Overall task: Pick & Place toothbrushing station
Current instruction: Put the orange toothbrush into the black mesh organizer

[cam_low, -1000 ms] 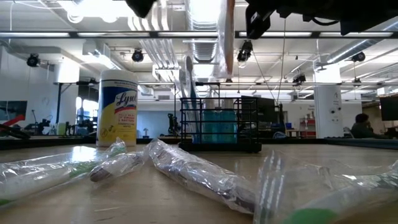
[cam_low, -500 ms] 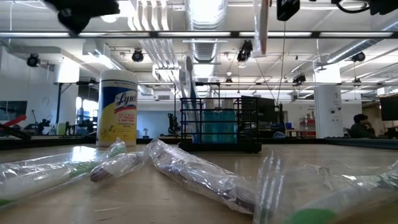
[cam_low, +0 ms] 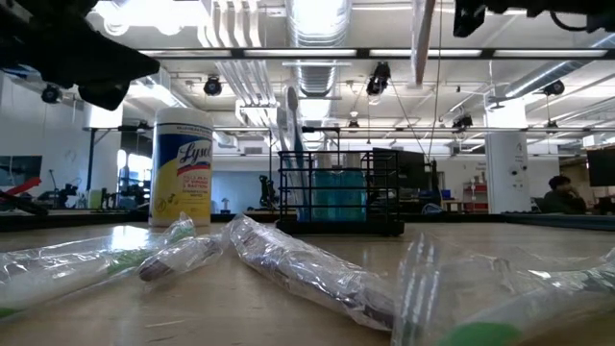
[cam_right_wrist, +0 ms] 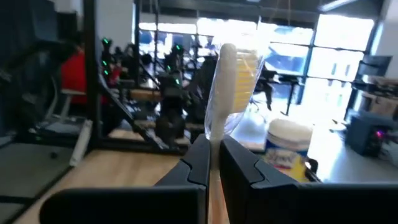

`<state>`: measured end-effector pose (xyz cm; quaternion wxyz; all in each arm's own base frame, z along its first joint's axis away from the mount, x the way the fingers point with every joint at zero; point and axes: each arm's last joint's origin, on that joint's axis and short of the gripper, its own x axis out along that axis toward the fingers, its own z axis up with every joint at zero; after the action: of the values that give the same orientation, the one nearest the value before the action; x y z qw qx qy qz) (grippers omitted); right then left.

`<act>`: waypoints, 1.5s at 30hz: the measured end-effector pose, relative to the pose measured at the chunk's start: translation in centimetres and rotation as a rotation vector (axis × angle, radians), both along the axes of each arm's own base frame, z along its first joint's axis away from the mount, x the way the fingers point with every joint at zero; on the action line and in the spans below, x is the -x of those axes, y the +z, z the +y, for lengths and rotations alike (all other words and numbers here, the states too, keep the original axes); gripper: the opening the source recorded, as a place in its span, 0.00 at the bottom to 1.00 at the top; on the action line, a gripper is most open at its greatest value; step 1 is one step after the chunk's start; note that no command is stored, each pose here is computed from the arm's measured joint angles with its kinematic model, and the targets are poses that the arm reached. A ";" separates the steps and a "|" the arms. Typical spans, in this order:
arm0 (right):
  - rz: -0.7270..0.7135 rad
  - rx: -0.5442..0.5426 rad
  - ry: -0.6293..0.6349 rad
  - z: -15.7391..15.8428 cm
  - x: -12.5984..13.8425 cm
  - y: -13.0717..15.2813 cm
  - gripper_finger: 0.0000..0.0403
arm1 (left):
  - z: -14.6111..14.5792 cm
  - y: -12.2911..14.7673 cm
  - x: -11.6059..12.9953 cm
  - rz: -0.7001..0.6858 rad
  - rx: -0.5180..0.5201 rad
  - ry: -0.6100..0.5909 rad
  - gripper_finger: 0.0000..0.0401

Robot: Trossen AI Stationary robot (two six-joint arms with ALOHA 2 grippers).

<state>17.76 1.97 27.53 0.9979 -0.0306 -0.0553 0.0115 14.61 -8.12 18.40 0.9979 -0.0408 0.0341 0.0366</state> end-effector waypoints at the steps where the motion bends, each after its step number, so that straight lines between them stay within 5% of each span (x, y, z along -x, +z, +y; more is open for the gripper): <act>1: 0.011 0.005 -0.003 -0.2 -0.1 -0.4 0.03 | 0.1 -0.2 0.2 -0.017 -0.003 -0.015 0.01; 27: 0.068 0.036 -0.164 -3.4 -5.0 -5.5 0.03 | 1.2 0.4 1.1 -0.101 -0.035 0.018 0.03; 45: 0.115 -0.005 -0.227 -3.9 -5.4 -8.6 0.03 | 1.2 0.4 1.1 -0.103 -0.010 0.016 0.04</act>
<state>23.17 -1.92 18.97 0.9944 -0.0332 0.0060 -0.0998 13.51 -6.93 18.80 0.9982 -0.0380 -0.0179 0.0426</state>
